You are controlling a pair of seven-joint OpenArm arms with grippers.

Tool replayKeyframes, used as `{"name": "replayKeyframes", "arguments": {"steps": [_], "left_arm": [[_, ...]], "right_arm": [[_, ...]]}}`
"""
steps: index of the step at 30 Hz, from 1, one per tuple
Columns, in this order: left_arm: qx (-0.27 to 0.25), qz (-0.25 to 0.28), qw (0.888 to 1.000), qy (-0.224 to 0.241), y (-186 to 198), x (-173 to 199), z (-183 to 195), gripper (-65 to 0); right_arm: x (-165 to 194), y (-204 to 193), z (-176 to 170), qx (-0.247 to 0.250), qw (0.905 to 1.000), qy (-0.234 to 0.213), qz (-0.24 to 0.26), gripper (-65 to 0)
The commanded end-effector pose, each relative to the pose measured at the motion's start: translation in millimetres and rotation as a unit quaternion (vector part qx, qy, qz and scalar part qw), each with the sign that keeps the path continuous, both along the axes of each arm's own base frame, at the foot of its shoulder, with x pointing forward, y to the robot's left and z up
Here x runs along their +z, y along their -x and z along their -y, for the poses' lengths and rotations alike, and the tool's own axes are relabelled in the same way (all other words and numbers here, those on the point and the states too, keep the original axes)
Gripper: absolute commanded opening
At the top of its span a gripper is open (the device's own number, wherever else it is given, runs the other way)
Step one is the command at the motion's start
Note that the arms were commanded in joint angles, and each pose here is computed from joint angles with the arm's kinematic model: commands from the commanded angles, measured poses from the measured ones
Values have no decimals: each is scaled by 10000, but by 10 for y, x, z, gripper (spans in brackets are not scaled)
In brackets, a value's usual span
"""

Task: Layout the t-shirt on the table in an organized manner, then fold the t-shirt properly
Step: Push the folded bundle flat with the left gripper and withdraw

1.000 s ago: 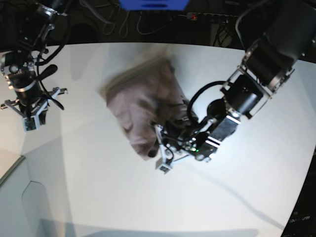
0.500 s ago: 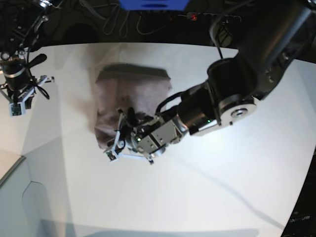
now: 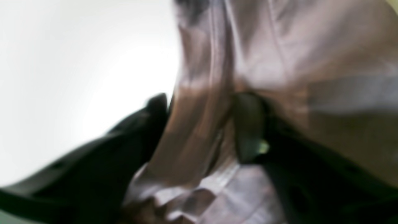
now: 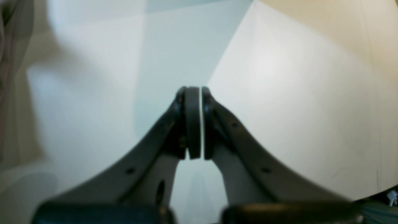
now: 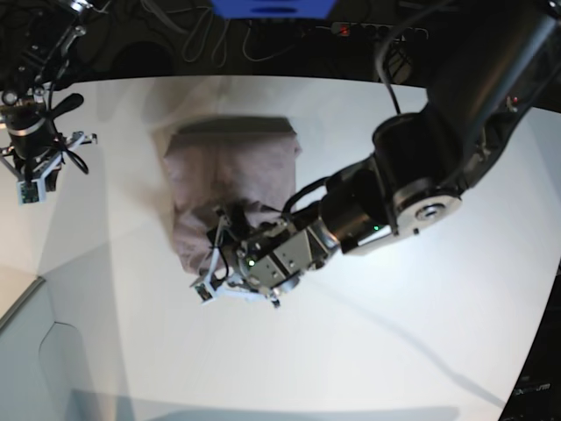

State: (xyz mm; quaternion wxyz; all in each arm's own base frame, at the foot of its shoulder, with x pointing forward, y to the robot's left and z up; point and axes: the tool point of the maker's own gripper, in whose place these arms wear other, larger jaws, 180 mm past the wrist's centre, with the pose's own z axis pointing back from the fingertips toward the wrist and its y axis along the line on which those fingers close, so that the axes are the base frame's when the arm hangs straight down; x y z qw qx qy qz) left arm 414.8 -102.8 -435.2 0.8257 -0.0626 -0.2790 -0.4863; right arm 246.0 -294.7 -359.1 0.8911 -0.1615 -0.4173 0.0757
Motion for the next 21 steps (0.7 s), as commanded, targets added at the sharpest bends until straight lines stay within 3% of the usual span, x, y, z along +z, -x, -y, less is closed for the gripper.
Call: {"name": "replayKeyframes", "arguments": {"steps": [1, 4, 10, 14, 18, 21], "left_arm": [[-51, 330, 9992, 241, -230, 333, 158, -283], [-47, 404, 9969, 672, -297, 613, 362, -283], [186, 243, 9947, 981, -382, 972, 405, -283], [673, 47, 9909, 1161, -450, 1095, -89, -284], [1432, -159, 9751, 1684, -388, 1194, -741, -287], [1975, -225, 9605, 1949, -183, 1186, -1263, -357]], "right_arm": [[112, -61, -10, 52, 9997, 29, 226, -650], [102, -59, -28, 45, 9997, -1, 226, -650], [134, -59, -74, 26, 9996, -24, 286, -650], [133, 62, -67, 43, 9998, 72, 187, -650], [-13, 263, -133, 12, 10000, -26, -74, -650], [-117, 483, -177, -75, 9995, -97, -299, -650]]}}
